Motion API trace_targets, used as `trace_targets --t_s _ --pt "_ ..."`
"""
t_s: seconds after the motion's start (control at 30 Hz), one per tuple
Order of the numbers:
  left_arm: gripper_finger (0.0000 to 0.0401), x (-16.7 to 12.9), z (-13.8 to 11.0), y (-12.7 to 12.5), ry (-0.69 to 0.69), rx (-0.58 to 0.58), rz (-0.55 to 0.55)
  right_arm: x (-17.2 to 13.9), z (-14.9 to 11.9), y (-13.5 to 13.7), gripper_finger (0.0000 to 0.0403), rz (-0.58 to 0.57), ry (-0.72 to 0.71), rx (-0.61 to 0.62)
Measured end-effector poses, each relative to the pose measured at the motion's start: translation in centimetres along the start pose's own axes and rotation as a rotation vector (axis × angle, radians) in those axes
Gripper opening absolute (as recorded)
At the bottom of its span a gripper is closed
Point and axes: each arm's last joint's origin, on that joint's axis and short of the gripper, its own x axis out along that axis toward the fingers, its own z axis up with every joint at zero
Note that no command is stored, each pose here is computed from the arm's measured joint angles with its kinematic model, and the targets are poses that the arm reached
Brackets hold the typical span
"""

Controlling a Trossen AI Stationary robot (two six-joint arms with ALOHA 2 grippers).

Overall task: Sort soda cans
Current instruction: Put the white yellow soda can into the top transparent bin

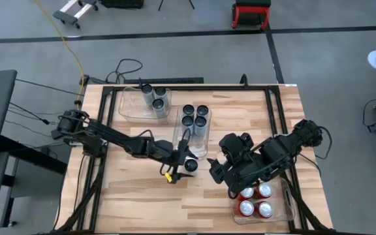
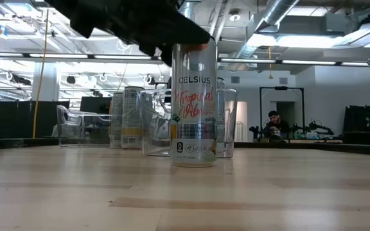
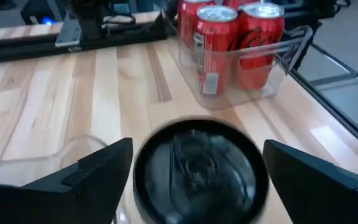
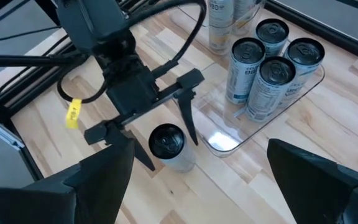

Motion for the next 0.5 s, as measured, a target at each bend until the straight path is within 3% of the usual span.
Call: trace_targets --t_s 0.33,0.5 --pt "0.0262 0.0 0.3 1.1 0.021 -0.004 0.014 0.0 0.0 0.0 0.0384 0.0 0.0 0.003" --pt "0.0255 0.0 0.1 1.1 0.04 -0.002 0.001 0.0 0.0 0.0 0.0384 0.0 0.0 0.003"
